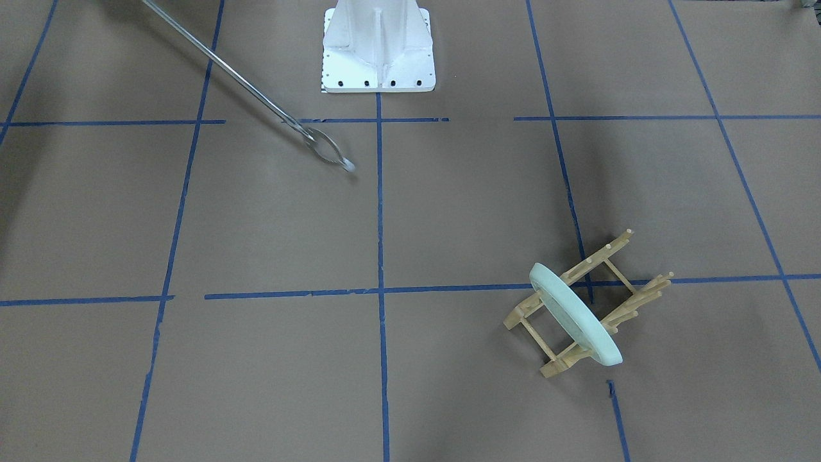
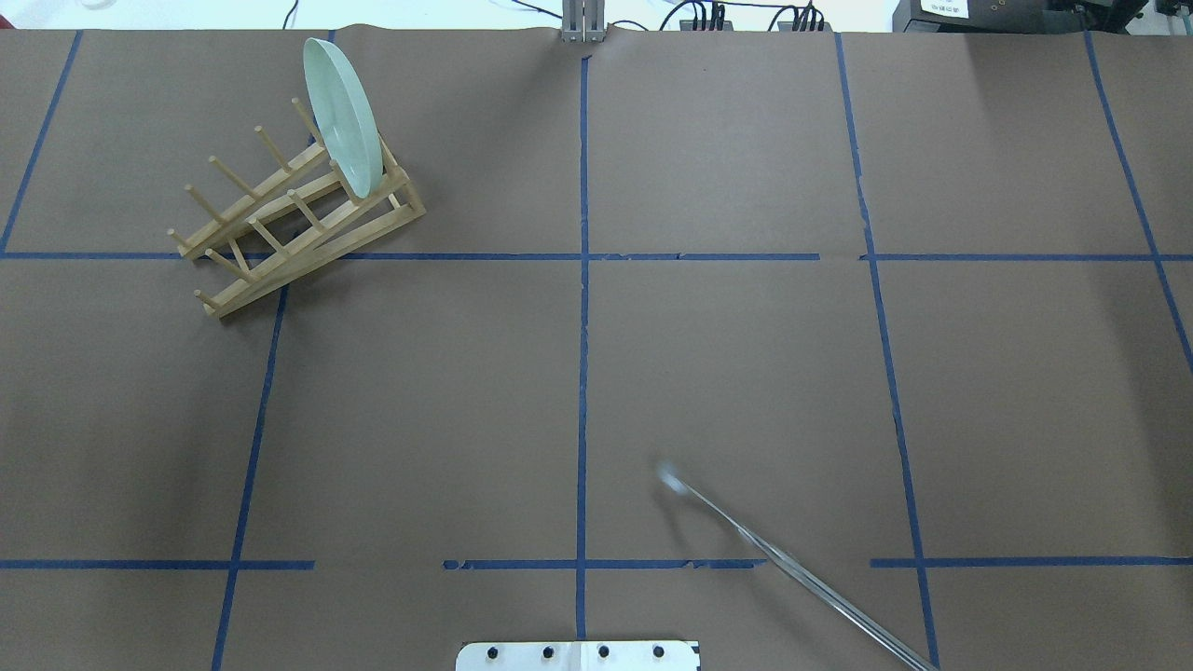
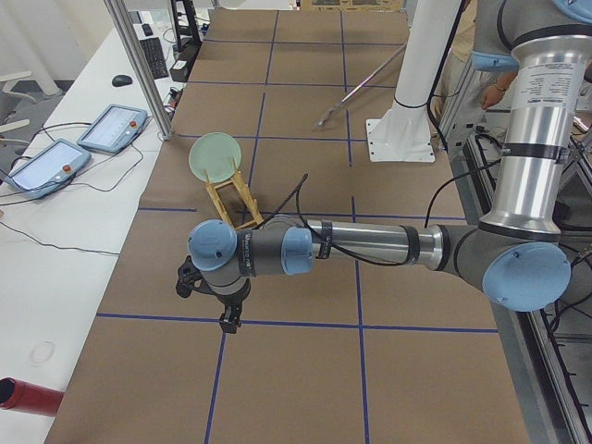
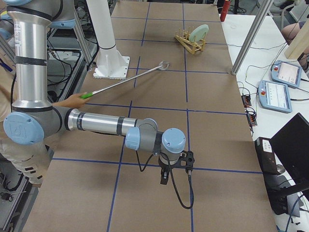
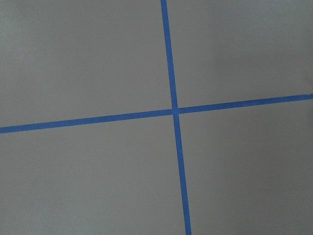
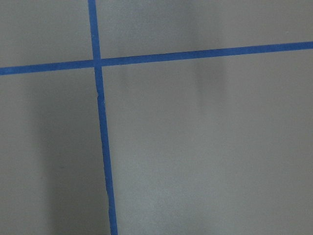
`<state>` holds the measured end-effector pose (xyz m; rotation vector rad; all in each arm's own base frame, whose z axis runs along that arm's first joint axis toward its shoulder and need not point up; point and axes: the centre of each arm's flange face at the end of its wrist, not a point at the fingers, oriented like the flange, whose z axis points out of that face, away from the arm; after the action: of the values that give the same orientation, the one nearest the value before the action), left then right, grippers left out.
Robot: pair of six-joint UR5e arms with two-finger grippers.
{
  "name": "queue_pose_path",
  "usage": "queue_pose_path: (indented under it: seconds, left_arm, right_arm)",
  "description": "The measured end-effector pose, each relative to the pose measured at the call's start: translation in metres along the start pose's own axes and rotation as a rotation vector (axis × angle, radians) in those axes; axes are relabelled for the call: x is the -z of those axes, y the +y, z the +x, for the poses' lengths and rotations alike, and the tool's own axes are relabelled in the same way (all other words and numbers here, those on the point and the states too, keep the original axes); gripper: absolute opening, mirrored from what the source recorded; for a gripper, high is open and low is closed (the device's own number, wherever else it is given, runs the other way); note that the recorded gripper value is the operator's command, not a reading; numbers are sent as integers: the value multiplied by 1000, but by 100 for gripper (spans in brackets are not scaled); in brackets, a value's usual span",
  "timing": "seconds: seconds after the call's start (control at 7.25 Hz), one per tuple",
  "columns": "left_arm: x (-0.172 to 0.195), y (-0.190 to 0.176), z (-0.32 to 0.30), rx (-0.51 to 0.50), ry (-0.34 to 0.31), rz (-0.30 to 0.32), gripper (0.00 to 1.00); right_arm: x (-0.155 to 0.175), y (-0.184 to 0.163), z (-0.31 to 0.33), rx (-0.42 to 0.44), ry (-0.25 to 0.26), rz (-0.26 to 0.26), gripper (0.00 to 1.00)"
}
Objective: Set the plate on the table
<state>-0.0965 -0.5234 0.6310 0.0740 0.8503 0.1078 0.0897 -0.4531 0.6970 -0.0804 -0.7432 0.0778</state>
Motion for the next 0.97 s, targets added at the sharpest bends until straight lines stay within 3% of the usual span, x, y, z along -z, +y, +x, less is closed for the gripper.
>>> queue_pose_path:
  seconds: [0.69, 0.97]
  left_arm:
    - [17, -4, 18, -45, -27, 40, 100]
    - [10, 15, 16, -86, -24, 108, 100]
  right_arm:
    - [0, 0, 0, 1, 0, 0, 100]
    - [0, 0, 0, 0, 0, 0, 100]
